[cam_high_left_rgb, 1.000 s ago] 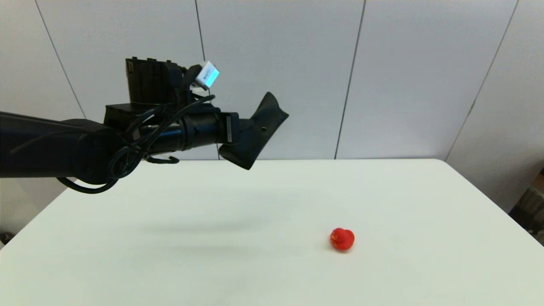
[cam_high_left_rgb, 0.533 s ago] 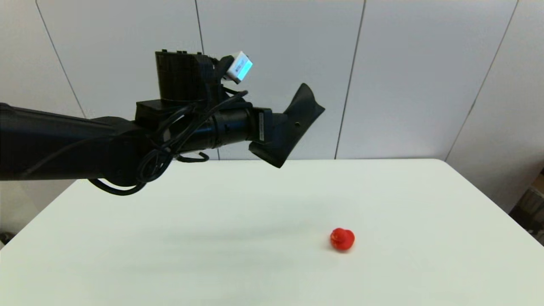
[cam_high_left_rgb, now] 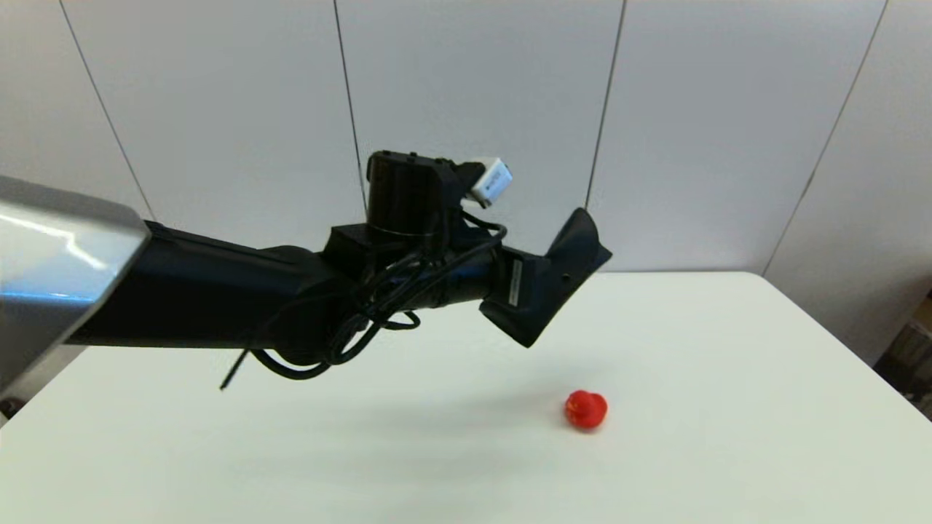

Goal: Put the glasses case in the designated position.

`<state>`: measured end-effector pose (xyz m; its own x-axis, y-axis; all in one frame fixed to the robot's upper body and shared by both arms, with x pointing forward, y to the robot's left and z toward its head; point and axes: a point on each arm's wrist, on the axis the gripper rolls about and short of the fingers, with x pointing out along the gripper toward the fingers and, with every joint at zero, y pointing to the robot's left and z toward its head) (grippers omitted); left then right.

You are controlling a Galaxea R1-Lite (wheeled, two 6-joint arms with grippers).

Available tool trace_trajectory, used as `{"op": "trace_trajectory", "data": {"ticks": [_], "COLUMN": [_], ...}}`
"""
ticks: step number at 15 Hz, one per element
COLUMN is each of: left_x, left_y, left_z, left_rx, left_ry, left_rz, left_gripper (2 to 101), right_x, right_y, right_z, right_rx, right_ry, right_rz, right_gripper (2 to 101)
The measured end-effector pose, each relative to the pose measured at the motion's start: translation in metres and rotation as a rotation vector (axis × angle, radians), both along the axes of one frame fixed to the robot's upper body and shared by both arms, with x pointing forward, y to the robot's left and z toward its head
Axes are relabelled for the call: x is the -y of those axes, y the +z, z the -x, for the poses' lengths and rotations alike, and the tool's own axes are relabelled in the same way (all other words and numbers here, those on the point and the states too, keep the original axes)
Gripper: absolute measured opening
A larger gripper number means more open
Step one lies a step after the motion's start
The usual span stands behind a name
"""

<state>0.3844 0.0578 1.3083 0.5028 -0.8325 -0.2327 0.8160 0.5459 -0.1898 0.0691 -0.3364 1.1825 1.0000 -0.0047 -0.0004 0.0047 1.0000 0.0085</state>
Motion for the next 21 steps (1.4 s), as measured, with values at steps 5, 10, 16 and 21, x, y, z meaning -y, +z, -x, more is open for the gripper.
{"op": "trace_trajectory", "data": {"ticks": [5,10,16,21], "left_x": [0.016,0.028,0.039,0.042], "left_y": [-0.038,-0.062,-0.074,-0.085], "left_z": [-0.008,-0.019,-0.022,-0.023], "left_rx": [-0.033,-0.003,0.064,0.077], "left_ry": [0.013,0.026,0.015,0.005], "left_rz": [-0.085,-0.085,-0.018,-0.044], "left_gripper": [4.3,4.3,4.3,4.3], "right_x": [0.000,0.000,0.000,0.000], "right_y": [0.000,0.000,0.000,0.000], "right_z": [0.000,0.000,0.000,0.000], "right_rx": [0.000,0.000,0.000,0.000], "right_ry": [0.000,0.000,0.000,0.000], "right_rz": [-0.001,0.000,-0.001,-0.001], "right_gripper": [97.1,97.1,97.1,97.1]}}
